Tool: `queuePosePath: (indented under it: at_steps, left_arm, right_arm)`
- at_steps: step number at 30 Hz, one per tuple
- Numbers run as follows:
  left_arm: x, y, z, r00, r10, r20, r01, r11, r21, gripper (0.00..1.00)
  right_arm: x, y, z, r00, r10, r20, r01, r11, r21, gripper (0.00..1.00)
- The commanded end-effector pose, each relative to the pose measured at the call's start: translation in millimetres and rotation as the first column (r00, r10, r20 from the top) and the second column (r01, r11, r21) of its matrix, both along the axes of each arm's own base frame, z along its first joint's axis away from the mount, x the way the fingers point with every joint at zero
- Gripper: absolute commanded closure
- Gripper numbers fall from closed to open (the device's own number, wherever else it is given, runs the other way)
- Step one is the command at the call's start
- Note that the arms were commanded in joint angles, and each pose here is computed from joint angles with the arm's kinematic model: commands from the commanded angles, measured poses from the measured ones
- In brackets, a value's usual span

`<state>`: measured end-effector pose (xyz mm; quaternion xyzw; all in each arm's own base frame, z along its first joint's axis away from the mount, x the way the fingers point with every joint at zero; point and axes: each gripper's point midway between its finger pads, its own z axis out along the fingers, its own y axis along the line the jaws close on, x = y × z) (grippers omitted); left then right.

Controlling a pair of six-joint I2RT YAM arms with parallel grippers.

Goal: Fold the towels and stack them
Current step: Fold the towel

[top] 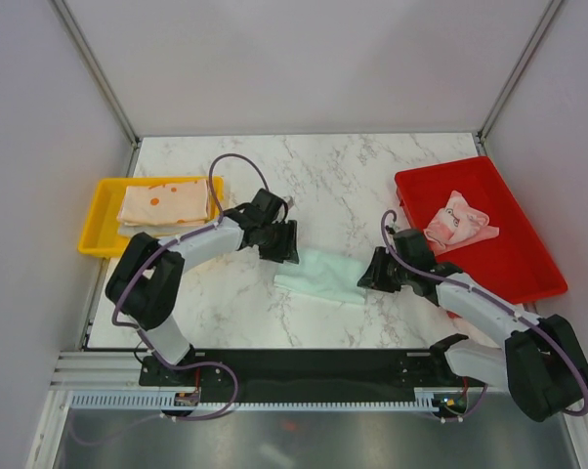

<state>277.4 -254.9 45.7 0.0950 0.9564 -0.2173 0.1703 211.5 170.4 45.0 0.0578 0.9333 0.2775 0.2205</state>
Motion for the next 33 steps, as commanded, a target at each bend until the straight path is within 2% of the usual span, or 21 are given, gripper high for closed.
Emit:
queuePosePath:
  at_steps: [1, 5, 6, 7, 9, 12, 13, 18, 25, 29, 33]
  left_arm:
    - [11, -10, 56, 0.997, 0.016, 0.073, -0.01, 0.997, -0.073, 0.44]
    - [-8, -12, 79, 0.997, -0.002, 0.075, 0.013, 0.989, -0.146, 0.43]
    - [-15, -10, 73, 0.998, -0.008, 0.058, 0.017, 0.988, -0.152, 0.43]
    - [-20, -11, 70, 0.998, -0.017, 0.052, 0.026, 0.986, -0.164, 0.42]
    - [-33, -10, 54, 1.0, -0.016, 0.014, 0.019, 0.982, -0.189, 0.42]
    - [-51, -3, 22, 0.998, 0.007, -0.061, -0.018, 0.982, -0.187, 0.42]
    - [-50, -4, 17, 0.999, 0.012, -0.053, -0.022, 0.98, -0.199, 0.42]
    - [-58, 12, -14, 0.993, 0.066, -0.099, -0.078, 0.989, -0.122, 0.43]
    - [-46, 14, 22, 0.992, 0.118, -0.035, -0.122, 0.984, -0.128, 0.41]
    - [-20, 9, 58, 0.993, 0.112, 0.048, -0.105, 0.986, -0.125, 0.41]
    - [-3, 4, 58, 0.995, 0.068, 0.067, -0.059, 0.99, -0.126, 0.42]
  right_arm:
    - [23, 9, 45, 0.993, -0.005, 0.115, 0.0, 0.999, 0.045, 0.71]
    - [19, 32, 66, 0.991, 0.048, 0.121, -0.07, 0.982, 0.178, 0.71]
    - [7, 44, 66, 0.991, 0.104, 0.089, -0.124, 0.961, 0.249, 0.71]
    - [10, 51, 72, 0.985, 0.118, 0.122, -0.15, 0.944, 0.294, 0.71]
    - [2, 54, 58, 0.988, 0.14, 0.066, -0.154, 0.934, 0.321, 0.71]
    - [-8, 46, 32, 0.989, 0.146, 0.025, -0.147, 0.95, 0.275, 0.71]
    - [-8, 42, 24, 0.991, 0.132, 0.016, -0.131, 0.958, 0.253, 0.7]
    - [-16, 21, -16, 0.996, 0.074, -0.054, -0.067, 0.989, 0.132, 0.68]
    - [-8, 7, -10, 0.999, 0.039, -0.033, -0.038, 0.999, 0.037, 0.68]
    - [0, 9, 9, 0.999, 0.038, 0.003, -0.038, 0.999, 0.037, 0.69]
    - [6, 13, 26, 0.999, 0.036, 0.034, -0.038, 0.998, 0.057, 0.69]
